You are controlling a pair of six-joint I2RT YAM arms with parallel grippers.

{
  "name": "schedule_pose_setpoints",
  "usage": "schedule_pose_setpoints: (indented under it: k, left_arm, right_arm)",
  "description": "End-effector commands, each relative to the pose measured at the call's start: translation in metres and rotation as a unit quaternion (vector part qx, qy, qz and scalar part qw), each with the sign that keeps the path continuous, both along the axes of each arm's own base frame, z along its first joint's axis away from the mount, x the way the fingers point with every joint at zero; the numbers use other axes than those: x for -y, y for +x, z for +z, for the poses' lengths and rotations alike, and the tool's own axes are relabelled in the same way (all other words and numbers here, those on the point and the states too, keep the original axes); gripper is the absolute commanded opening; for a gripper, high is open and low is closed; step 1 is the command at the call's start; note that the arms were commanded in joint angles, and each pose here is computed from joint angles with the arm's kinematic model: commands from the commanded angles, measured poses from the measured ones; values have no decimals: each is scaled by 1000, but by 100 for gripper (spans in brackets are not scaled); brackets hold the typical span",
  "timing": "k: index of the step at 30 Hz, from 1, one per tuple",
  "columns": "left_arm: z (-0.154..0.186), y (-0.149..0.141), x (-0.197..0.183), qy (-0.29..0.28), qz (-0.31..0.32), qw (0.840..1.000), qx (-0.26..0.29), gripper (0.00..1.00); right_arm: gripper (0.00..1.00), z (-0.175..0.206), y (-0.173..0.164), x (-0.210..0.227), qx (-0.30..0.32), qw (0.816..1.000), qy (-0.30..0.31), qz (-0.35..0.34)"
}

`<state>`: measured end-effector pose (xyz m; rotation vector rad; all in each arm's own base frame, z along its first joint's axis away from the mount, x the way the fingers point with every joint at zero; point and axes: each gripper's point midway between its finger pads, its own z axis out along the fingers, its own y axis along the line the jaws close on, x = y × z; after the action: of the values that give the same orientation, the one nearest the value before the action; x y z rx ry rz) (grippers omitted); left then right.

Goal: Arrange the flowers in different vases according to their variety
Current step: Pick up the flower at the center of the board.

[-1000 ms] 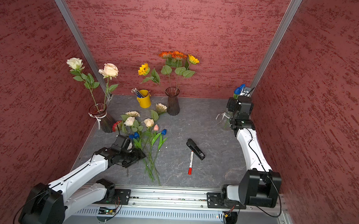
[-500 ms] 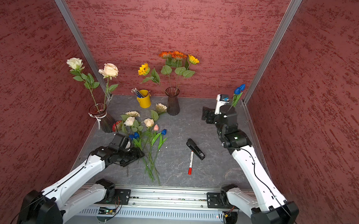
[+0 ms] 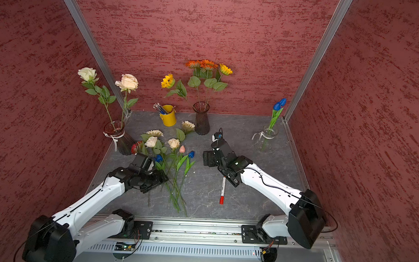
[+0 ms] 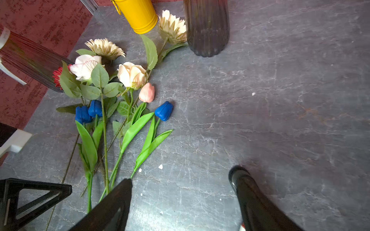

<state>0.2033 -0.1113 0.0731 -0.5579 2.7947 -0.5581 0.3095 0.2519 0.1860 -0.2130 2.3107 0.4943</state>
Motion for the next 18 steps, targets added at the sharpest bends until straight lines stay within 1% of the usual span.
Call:
schedule_pose_setpoints:
  k: [1,3,6,8,12,13,16,18]
  left_arm:
    - [22,17,9,15,-28,998,45,81]
    - [29,20,19,26,-58,996,59,81]
    - [32,25,38,30,-101,992,66,80]
    - [28,27,50,36,-130,989,61,79]
    - [20,35,73,51,-177,981,61,76]
    - [18,36,78,63,-188,978,59,75]
    - [10,40,78,123,-207,970,39,74]
    - [7,42,84,139,-220,965,38,71]
  right_arm:
    - [87,8,8,4,19,999,13,-31]
    - [88,7,12,9,15,999,1,-35]
    - [88,8,22,19,-17,999,6,-37]
    - [87,9,27,24,-35,999,18,-36]
    - [87,16,31,38,-41,998,20,-43]
    - [87,18,31,42,-40,998,18,-46]
    - [87,24,28,58,-34,997,21,-64]
    - [87,29,26,72,-27,996,21,-79]
